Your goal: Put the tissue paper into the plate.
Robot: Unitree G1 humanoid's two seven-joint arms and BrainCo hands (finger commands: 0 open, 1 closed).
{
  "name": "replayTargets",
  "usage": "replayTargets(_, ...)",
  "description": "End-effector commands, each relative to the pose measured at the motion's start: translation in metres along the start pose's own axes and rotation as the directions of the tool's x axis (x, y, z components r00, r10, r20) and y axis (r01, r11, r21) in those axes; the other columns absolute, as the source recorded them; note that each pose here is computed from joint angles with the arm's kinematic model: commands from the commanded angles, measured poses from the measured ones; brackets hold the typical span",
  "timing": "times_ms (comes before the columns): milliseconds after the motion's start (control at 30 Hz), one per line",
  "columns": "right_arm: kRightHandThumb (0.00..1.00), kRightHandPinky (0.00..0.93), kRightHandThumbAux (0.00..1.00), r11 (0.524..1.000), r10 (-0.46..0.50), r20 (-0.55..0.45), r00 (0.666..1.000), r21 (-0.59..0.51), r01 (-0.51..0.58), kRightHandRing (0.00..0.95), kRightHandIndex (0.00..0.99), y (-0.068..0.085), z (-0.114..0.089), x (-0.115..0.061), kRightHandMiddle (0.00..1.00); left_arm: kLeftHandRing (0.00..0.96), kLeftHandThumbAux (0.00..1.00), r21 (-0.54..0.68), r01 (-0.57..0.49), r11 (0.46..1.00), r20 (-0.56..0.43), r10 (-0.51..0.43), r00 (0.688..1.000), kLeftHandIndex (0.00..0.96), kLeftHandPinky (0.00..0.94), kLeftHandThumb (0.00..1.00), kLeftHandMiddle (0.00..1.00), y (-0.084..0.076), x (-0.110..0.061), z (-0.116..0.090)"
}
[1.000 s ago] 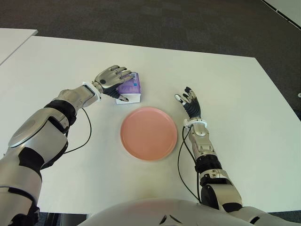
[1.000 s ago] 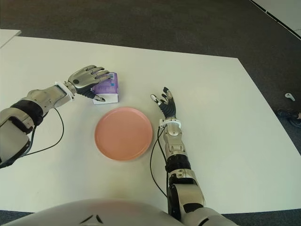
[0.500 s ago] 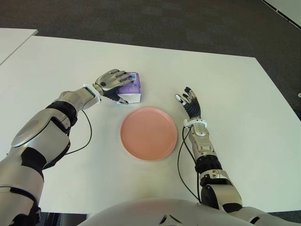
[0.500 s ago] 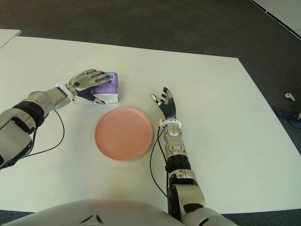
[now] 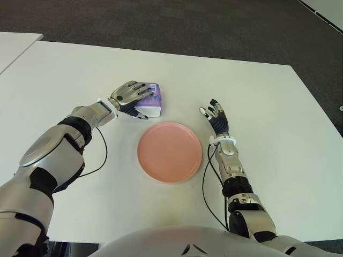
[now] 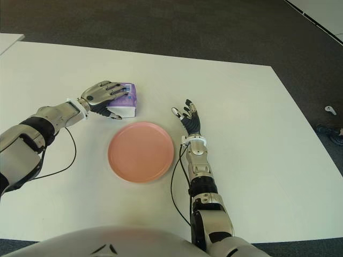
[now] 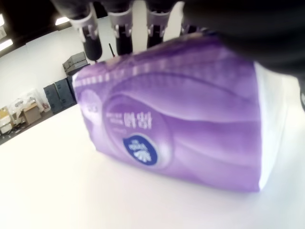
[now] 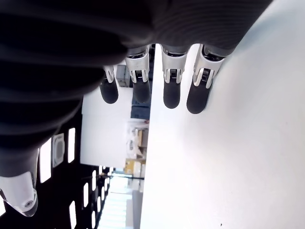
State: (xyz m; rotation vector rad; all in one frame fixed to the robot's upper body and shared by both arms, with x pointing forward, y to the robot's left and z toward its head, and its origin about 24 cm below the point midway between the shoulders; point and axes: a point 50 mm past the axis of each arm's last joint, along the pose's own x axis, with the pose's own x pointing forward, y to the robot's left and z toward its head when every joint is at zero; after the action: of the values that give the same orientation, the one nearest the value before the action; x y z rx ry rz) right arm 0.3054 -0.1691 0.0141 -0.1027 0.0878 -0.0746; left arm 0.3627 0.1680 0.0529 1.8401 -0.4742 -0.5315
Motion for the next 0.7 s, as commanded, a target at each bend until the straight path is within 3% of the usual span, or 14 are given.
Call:
replayTargets(33, 0.166, 0.134, 0.578, 1.000, 0.005, -0.135, 0.991, -0.001, -0.005, 0.095, 0.095, 0.000, -0.028, -0.013, 0.102, 0.000, 0.251, -0.018, 0.084, 0.996, 0.023, -0.084, 0.996, 0.000, 0.000, 0.038, 0.000, -0.020, -0.007, 0.013)
replayTargets(700, 0.166, 0.132, 0.576, 1.000, 0.009, -0.132, 0.991, 0.001, -0.009, 0.094, 0.099, 0.001, -0.027, -0.012, 0.102, 0.000, 0.272, -0.030, 0.123, 0.992, 0.003, -0.123, 0.992, 0.000, 0.000, 0.056, 0.000, -0.032, -0.007, 0.021)
